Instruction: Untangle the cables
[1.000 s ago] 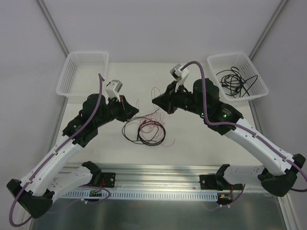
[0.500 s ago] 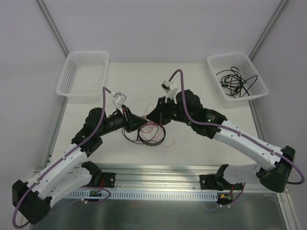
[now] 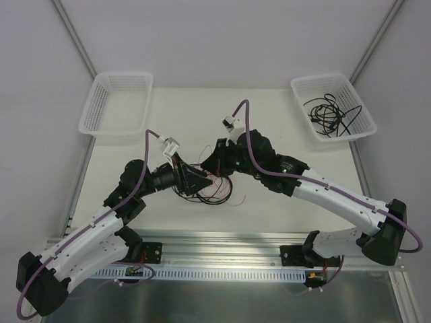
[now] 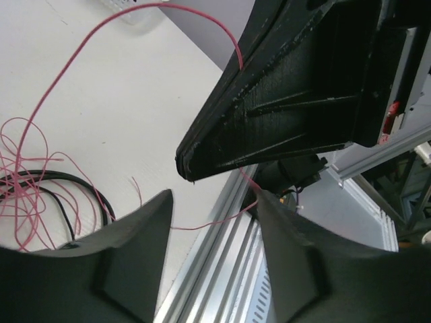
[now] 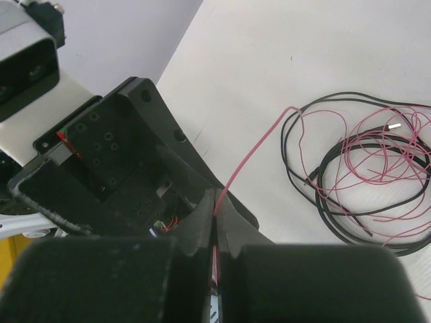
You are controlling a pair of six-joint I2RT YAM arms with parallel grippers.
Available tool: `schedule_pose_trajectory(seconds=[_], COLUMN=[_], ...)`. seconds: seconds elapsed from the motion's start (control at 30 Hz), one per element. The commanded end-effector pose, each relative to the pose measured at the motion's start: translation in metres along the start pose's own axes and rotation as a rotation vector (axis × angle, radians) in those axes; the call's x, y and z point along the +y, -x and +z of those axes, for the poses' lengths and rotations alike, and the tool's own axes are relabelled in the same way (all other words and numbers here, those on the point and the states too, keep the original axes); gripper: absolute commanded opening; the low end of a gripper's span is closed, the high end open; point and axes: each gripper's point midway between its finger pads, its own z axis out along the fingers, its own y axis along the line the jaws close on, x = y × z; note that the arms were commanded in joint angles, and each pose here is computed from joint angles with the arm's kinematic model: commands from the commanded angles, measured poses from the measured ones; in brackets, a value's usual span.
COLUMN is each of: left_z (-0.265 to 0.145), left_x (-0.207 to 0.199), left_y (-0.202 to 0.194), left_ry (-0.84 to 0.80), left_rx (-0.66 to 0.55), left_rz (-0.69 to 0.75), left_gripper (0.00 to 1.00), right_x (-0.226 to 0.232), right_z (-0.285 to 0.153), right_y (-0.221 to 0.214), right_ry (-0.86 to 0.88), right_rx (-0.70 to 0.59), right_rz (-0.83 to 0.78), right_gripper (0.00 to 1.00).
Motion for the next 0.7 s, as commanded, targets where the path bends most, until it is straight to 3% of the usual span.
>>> schedule_pose_trajectory(seconds=[0.0, 0.13, 0.23, 0.53, 0.63, 0.67], left_z=[-0.006, -0.014, -0.016, 0.004, 0.011, 0.012], left_x=[-0.014, -0.008, -0.011, -0.002, 0.002, 0.002], left_y=[0.001, -0.005, -0.003, 0.012, 0.016, 0.018], left_ry=[-0.073, -0.048, -0.058, -0.014, 0.005, 0.009], left_rx=[-0.04, -0.063, -0.075, -0.062, -0.072, -0.077], left_rz=[0.05, 0.054, 0.065, 0.078, 0.082, 0.082], left_gripper=[0.57, 0.76, 0.81, 0.76, 0.71, 0.65], right_x=[0.01, -0.004, -0.004, 0.009, 0.011, 0.011], right_z=[-0.002, -0.008, -0.008, 0.001, 0.001, 0.001], right_y=[0.016, 0.02, 0.019, 0.014, 0.014, 0.014], right_ry=[0.017, -0.052, -0.049, -0.006, -0.002, -0.003], right_rx=[-0.063, -0.089, -0.086, -0.076, -0.081, -0.082], right_rz=[0.008, -0.018, -0.016, 0.012, 0.019, 0.026], right_gripper=[0.01, 0.01, 0.01, 0.01, 0.01, 0.01])
